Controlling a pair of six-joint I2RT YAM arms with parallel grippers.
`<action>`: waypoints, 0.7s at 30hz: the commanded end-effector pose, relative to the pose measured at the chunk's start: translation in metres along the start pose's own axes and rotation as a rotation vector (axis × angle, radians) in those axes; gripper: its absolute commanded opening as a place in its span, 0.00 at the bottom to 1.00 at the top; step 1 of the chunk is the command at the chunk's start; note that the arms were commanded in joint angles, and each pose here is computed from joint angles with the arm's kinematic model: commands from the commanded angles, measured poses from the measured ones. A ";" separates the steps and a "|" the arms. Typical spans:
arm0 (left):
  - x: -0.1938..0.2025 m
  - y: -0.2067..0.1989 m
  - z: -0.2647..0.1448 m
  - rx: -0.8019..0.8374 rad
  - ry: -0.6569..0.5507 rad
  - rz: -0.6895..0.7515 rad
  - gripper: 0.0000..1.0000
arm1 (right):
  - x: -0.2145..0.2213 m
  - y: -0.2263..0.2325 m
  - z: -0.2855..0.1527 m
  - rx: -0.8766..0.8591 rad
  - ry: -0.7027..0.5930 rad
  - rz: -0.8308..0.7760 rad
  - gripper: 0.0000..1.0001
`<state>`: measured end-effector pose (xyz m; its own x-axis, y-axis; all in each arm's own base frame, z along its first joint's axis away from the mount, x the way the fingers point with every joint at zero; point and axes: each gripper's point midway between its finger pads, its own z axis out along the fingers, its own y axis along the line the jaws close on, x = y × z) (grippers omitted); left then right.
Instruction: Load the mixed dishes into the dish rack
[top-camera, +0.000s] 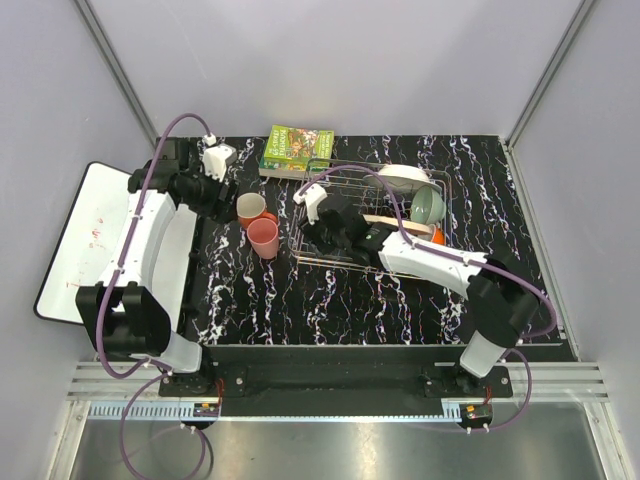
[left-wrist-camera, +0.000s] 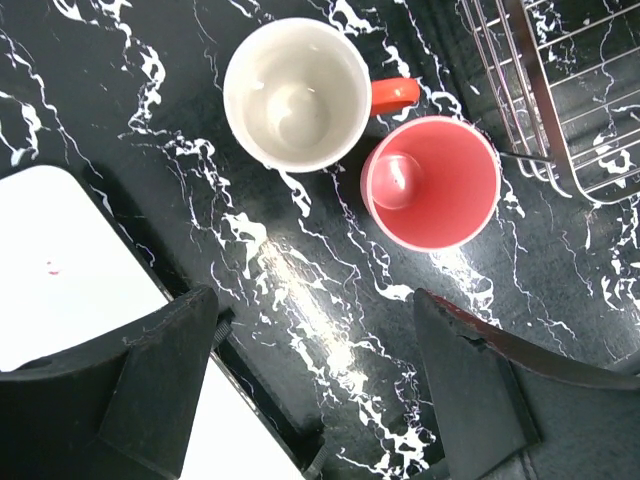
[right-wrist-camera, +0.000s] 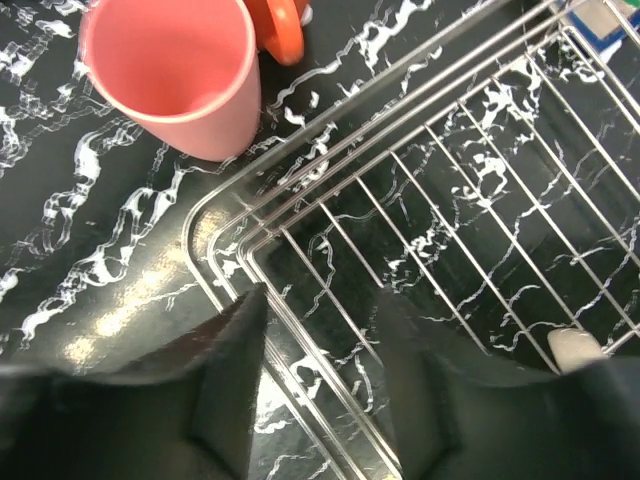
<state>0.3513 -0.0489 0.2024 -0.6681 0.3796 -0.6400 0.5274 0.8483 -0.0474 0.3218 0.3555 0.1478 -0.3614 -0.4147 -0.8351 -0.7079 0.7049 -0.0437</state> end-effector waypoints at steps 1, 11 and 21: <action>-0.010 -0.009 -0.012 0.022 -0.059 0.033 0.82 | -0.006 -0.010 0.009 0.064 -0.023 0.039 0.40; -0.004 -0.010 -0.007 0.031 -0.043 0.026 0.82 | 0.044 -0.013 0.023 0.101 0.124 0.068 0.20; -0.006 -0.008 -0.004 0.036 -0.044 0.033 0.82 | 0.103 0.001 -0.017 0.048 0.239 0.168 0.11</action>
<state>0.3445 -0.0527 0.2009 -0.6648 0.3841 -0.6407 0.5437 0.8370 -0.0625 0.3185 0.3294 0.0985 -0.5007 -0.3720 -0.7816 -0.5965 0.8026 0.0001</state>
